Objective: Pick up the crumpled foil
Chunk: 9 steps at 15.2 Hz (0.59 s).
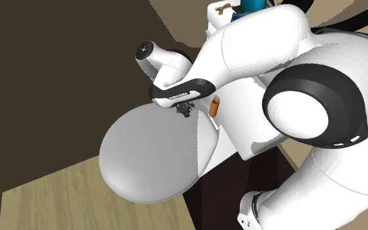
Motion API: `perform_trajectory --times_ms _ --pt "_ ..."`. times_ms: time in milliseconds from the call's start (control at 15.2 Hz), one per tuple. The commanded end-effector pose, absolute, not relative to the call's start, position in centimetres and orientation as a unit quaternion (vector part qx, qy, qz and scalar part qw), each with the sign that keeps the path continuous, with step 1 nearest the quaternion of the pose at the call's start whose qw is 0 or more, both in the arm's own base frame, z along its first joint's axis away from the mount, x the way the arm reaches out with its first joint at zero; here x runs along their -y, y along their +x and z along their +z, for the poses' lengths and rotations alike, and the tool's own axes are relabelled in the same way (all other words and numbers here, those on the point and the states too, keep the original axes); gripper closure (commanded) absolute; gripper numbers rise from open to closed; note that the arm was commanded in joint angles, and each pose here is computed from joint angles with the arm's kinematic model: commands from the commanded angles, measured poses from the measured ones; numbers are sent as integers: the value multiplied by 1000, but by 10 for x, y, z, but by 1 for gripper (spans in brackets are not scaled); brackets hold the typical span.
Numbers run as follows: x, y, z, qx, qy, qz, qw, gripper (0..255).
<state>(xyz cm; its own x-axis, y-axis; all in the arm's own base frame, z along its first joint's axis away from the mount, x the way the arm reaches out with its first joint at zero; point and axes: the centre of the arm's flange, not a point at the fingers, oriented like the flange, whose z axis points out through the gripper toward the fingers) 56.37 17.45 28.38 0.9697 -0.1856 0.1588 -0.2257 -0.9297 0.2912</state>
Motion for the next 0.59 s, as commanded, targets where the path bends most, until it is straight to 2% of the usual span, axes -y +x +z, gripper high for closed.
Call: perform_trajectory --times_ms 0,528 --pt "-174 564 295 105 980 64 155 255" --pt "-174 564 327 105 980 64 155 255"
